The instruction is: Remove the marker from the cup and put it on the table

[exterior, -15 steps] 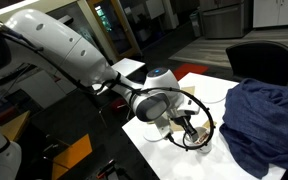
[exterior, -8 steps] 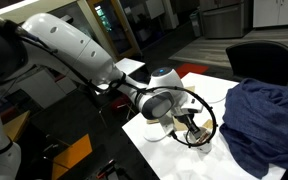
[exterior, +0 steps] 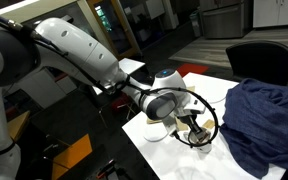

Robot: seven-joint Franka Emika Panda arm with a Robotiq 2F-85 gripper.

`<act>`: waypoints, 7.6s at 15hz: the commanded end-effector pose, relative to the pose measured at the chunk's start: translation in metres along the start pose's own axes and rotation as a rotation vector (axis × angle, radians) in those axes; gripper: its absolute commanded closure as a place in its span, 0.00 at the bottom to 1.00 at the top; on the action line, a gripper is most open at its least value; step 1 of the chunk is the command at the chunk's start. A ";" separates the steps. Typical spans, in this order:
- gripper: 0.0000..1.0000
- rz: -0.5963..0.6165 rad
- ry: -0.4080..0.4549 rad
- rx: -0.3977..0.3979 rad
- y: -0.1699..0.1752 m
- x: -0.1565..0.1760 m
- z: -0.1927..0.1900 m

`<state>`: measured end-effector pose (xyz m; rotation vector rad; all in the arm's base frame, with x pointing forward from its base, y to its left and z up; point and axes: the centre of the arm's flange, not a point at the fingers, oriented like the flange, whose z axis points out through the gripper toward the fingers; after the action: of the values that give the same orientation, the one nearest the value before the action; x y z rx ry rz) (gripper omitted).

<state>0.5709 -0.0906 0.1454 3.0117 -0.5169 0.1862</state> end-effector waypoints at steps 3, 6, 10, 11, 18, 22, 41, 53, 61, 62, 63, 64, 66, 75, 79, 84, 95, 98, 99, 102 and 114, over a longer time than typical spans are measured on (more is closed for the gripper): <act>0.47 0.046 0.037 -0.017 -0.004 0.007 0.009; 0.48 0.056 0.048 -0.025 -0.002 0.008 0.012; 0.48 0.054 0.064 -0.032 0.000 0.008 0.019; 0.49 0.056 0.069 -0.035 0.000 0.008 0.021; 1.00 0.045 0.100 -0.042 0.002 0.002 0.018; 0.95 0.028 0.135 -0.057 -0.001 -0.007 0.001; 0.95 -0.076 0.312 -0.079 -0.062 -0.019 -0.139; 0.95 -0.149 0.155 -0.035 -0.167 -0.011 -0.175; 0.95 -0.037 -0.032 -0.036 -0.233 -0.042 -0.164; 0.95 -0.013 -0.044 -0.036 -0.238 -0.048 -0.160; 0.95 0.006 -0.052 -0.037 -0.242 -0.052 -0.156; 0.95 0.025 -0.058 -0.033 -0.245 -0.057 -0.151; 0.95 0.066 -0.065 -0.032 -0.248 -0.063 -0.141; 0.95 0.241 -0.079 -0.053 -0.238 -0.025 -0.096; 0.95 0.317 -0.111 -0.013 -0.229 0.009 -0.078; 0.95 0.420 -0.122 0.026 -0.221 0.038 -0.056; 0.95 0.605 -0.157 0.067 -0.199 0.072 -0.003; 0.95 0.634 -0.173 0.071 -0.197 0.077 0.011; 0.95 0.635 -0.180 0.074 -0.198 0.079 0.015; 0.95 0.643 -0.179 0.071 -0.200 0.082 0.022; 0.01 0.634 -0.150 0.059 -0.211 0.075 0.010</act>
<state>0.7148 0.0711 0.1161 2.8366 -1.4592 -0.0103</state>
